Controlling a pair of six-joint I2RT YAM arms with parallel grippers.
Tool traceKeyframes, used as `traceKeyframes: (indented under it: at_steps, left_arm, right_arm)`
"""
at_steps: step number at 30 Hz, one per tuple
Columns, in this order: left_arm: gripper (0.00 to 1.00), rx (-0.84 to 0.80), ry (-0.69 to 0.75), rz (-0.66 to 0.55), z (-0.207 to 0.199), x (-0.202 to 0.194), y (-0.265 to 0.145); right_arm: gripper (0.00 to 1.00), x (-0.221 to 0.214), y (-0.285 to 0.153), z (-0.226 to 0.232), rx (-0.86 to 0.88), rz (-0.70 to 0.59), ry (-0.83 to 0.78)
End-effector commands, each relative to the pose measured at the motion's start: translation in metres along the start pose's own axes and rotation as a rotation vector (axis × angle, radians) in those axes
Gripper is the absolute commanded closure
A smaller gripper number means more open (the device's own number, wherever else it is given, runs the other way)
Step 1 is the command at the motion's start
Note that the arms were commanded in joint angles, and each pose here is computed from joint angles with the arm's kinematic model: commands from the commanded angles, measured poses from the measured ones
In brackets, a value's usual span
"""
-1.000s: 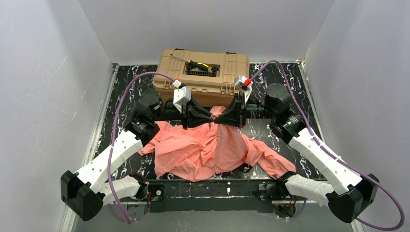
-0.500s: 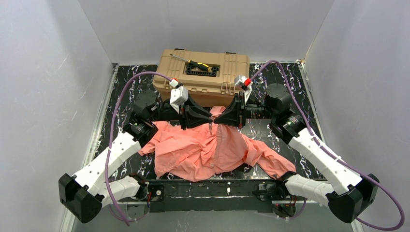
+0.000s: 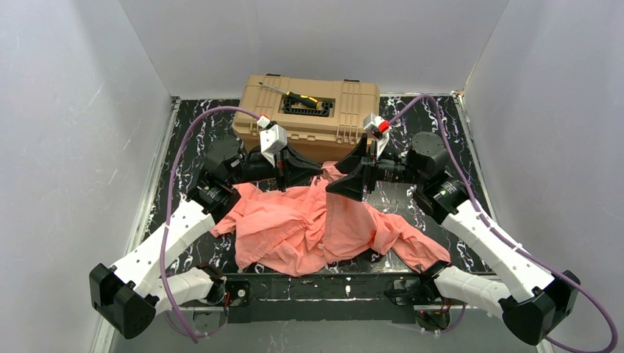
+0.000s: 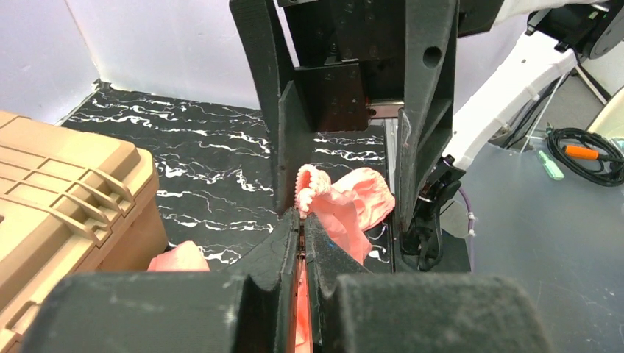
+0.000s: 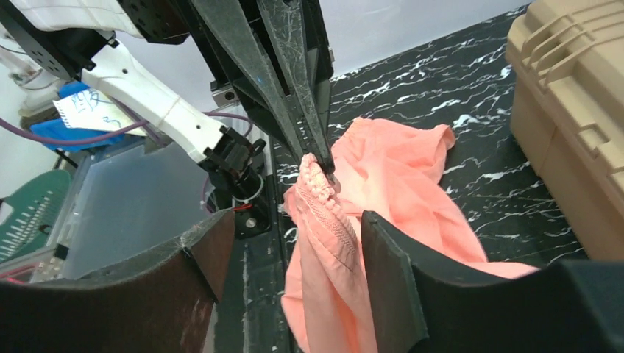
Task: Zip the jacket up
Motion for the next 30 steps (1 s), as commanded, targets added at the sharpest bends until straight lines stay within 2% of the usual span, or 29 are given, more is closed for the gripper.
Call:
traceKeyframes:
  at_steps: [1,6,9,11,12,13,18,20,30]
  left_arm:
    - [1.00,0.021,0.011,-0.063,-0.007,0.030,-0.004]
    - [1.00,0.040,-0.023,-0.085,-0.009,0.038,-0.006]
    - [1.00,0.033,-0.042,-0.084,-0.012,0.039,-0.006]
    - [1.00,0.036,-0.049,-0.084,-0.013,0.040,-0.007]
    - [1.00,0.039,-0.052,-0.085,-0.013,0.040,-0.007]
    - [1.00,0.041,-0.053,-0.085,-0.012,0.041,-0.007]
    - [1.00,0.044,-0.060,-0.085,-0.012,0.040,-0.007]
    - [1.00,0.048,-0.061,-0.085,-0.012,0.039,-0.007]
    - [1.00,0.063,-0.042,-0.094,-0.010,0.041,-0.008]
  right_arm:
    - [0.26,0.022,0.003,-0.001,-0.006,-0.118,-0.096]
    - [0.20,0.020,0.009,-0.012,-0.025,-0.151,-0.120]
    - [0.21,0.018,0.012,-0.016,-0.014,-0.185,-0.131]
    - [0.27,0.020,0.015,-0.014,0.017,-0.206,-0.134]
    - [0.34,0.020,0.017,-0.013,0.041,-0.209,-0.129]
    - [0.37,0.020,0.019,-0.013,0.052,-0.214,-0.120]
    - [0.37,0.025,0.020,-0.012,0.073,-0.276,-0.108]
    - [0.44,0.026,0.021,-0.011,0.090,-0.288,-0.095]
    - [0.99,0.018,0.019,-0.011,0.074,-0.250,-0.069]
Point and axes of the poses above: each gripper's point midway between its finger pads, its own y axis out along the fingers, its own z axis along the line the jaws close on, x = y × z, the point moved 4 cm from there along -y, back along the fingers, and after that the axes turned 4 degrees about -y, right-handed, at the moved point
